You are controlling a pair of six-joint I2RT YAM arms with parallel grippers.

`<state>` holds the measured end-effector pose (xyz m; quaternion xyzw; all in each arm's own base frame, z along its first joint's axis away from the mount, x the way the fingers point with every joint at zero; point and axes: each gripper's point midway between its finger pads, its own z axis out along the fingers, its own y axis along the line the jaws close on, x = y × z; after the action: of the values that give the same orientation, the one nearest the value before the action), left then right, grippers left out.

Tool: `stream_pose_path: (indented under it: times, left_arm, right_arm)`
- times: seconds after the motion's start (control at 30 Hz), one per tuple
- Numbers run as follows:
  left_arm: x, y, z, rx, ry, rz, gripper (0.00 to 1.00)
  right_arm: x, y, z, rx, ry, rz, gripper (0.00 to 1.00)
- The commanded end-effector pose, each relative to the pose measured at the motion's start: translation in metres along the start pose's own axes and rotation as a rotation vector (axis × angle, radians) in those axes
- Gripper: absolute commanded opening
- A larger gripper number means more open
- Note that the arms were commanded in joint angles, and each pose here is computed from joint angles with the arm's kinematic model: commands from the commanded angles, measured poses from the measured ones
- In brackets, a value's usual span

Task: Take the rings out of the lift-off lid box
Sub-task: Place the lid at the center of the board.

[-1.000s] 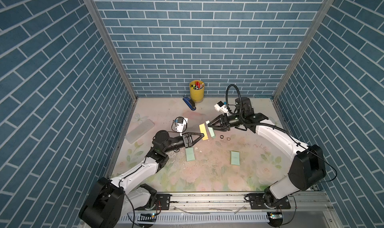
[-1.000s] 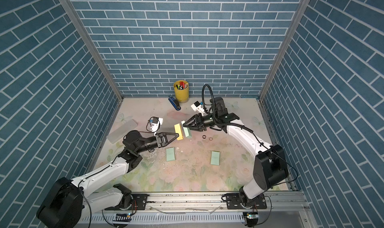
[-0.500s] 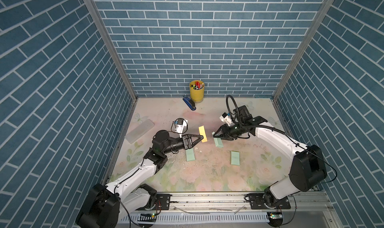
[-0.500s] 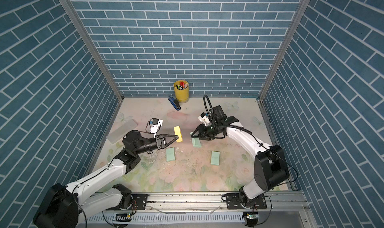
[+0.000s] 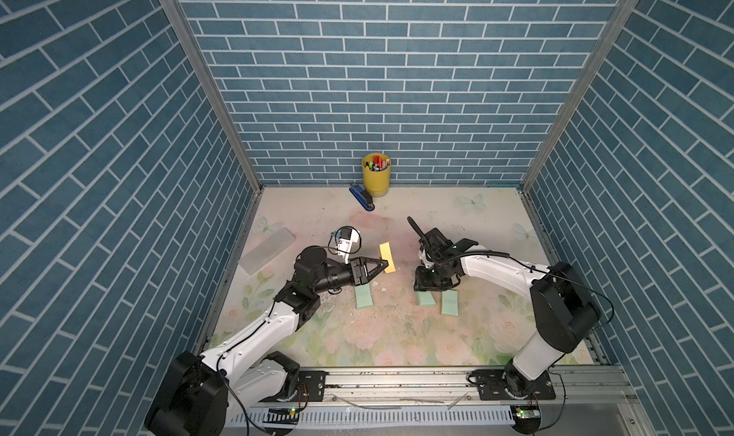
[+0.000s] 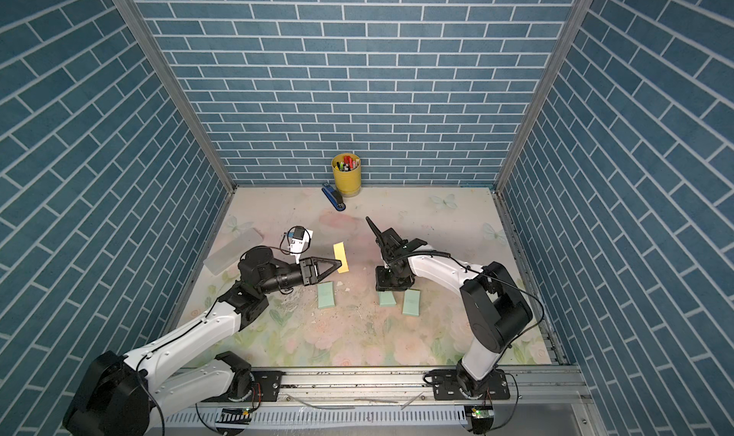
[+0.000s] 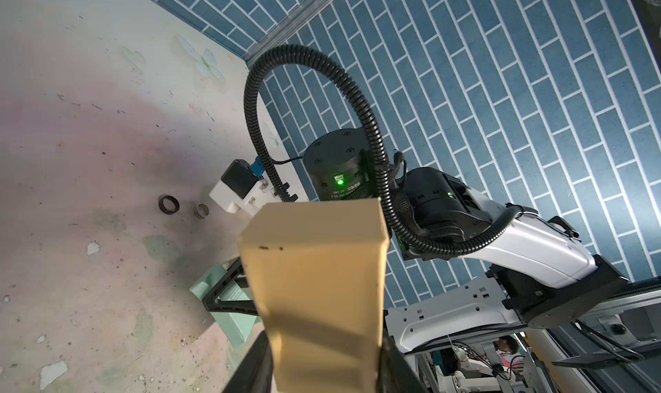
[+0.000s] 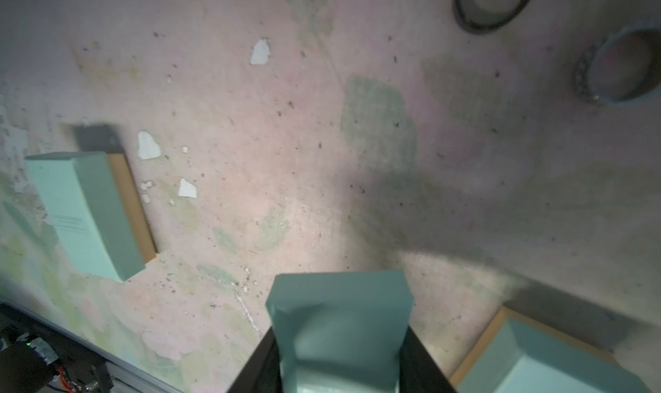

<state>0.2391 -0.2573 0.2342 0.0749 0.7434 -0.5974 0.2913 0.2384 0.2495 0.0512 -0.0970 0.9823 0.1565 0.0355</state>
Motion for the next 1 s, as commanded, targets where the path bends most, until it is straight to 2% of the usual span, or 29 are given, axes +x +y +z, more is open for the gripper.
stream_pose_path:
  times: [0.0, 0.27, 0.43, 0.57, 0.63, 0.83, 0.97]
  left_arm:
    - [-0.012, -0.011, -0.002, 0.012, -0.032, 0.049, 0.45]
    - [-0.013, -0.009, -0.002, 0.004, -0.029, 0.046, 0.45]
    - [-0.017, -0.014, -0.001, 0.008, -0.012, 0.06, 0.45]
    - [-0.018, -0.015, 0.0, 0.012, -0.009, 0.056, 0.45]
    - [-0.018, -0.015, 0.0, 0.013, -0.008, 0.055, 0.46]
    - [-0.018, -0.018, 0.001, 0.02, -0.001, 0.054, 0.46]
    - [-0.019, -0.017, 0.001, 0.017, -0.003, 0.05, 0.46]
  right_arm:
    - [0.004, -0.012, 0.011, 0.054, 0.006, 0.039, 0.46]
    - [0.007, -0.009, 0.019, 0.031, 0.031, 0.042, 0.5]
    - [0.008, -0.007, 0.02, 0.017, 0.041, 0.036, 0.61]
    - [0.004, 0.002, 0.002, -0.006, 0.023, 0.008, 0.65]
    - [-0.001, 0.014, -0.019, -0.055, -0.01, -0.029, 0.67]
    - [-0.028, 0.067, -0.12, -0.459, -0.185, -0.105, 0.81]
    - [-0.034, 0.103, -0.172, -0.757, -0.235, -0.168, 0.88]
